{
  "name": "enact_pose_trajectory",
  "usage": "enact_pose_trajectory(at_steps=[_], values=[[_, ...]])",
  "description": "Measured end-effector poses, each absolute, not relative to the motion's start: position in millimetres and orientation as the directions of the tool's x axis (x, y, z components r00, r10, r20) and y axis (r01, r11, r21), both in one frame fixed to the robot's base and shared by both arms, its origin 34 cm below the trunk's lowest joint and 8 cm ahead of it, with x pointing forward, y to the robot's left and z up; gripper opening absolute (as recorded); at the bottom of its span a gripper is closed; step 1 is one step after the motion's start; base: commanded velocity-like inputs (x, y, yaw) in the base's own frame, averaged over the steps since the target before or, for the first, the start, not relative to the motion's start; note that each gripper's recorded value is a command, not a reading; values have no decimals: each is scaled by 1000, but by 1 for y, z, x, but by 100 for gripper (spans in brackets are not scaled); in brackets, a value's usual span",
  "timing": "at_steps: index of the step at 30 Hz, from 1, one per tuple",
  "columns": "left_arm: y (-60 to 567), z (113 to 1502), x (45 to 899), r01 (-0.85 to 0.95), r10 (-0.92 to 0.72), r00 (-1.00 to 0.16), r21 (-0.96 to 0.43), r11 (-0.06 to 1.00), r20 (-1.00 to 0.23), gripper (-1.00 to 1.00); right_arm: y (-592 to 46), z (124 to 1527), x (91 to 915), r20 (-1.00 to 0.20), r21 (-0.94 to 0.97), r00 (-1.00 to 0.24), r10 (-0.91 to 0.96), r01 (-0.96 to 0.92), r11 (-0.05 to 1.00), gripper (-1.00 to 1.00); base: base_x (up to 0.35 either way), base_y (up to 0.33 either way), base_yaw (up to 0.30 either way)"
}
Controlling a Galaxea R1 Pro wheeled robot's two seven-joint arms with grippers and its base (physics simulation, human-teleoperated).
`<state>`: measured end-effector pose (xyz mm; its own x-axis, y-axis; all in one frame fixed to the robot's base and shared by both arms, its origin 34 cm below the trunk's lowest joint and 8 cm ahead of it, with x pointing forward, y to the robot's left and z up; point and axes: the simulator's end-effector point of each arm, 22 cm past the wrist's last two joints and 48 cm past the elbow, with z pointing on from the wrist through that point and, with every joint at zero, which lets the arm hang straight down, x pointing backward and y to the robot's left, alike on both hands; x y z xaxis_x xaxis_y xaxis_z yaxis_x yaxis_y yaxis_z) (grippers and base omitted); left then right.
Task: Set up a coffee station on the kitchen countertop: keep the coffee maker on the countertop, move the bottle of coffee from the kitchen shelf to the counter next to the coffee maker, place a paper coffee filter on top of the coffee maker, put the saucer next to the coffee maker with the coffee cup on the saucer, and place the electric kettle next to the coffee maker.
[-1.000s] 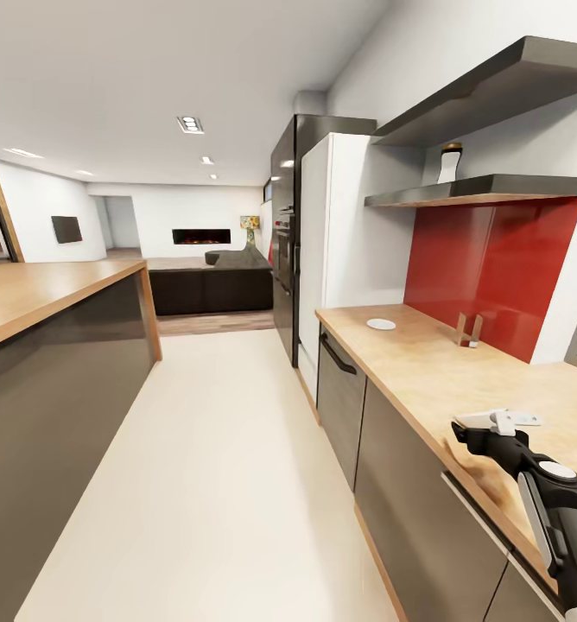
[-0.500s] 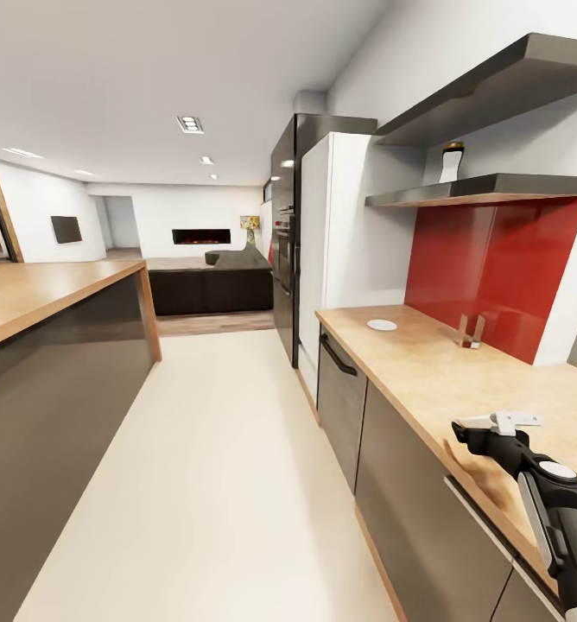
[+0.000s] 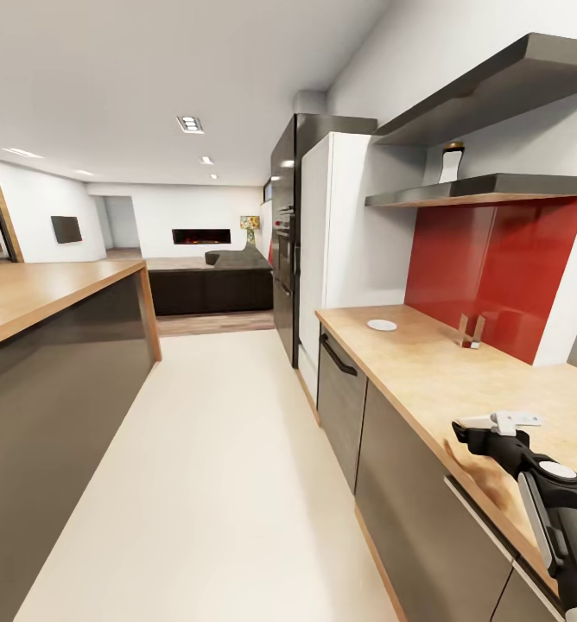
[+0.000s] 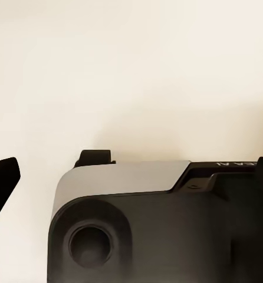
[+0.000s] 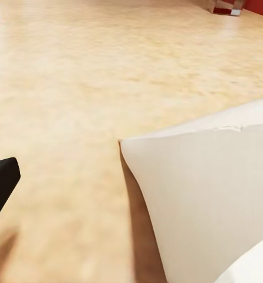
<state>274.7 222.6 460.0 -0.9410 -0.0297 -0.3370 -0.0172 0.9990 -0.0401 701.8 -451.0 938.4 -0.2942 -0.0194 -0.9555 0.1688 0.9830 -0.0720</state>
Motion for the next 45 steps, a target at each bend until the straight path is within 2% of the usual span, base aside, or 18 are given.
enact_pose_trajectory(at_steps=[39,40,45], values=[[223,460,275,-17,-30,-941,-39,999,-337,100,-452,939,702,-956,-72,-294,-19,170,983,100,8,0,0],[223,460,275,-17,-30,-941,-39,999,-337,100,-452,938,702,-956,-72,-294,-19,170,983,-100,0,0,0],[223,460,275,-17,-30,-941,-40,999,-337,100,-452,939,702,-956,-72,-294,-19,170,983,-100,0,0,0]])
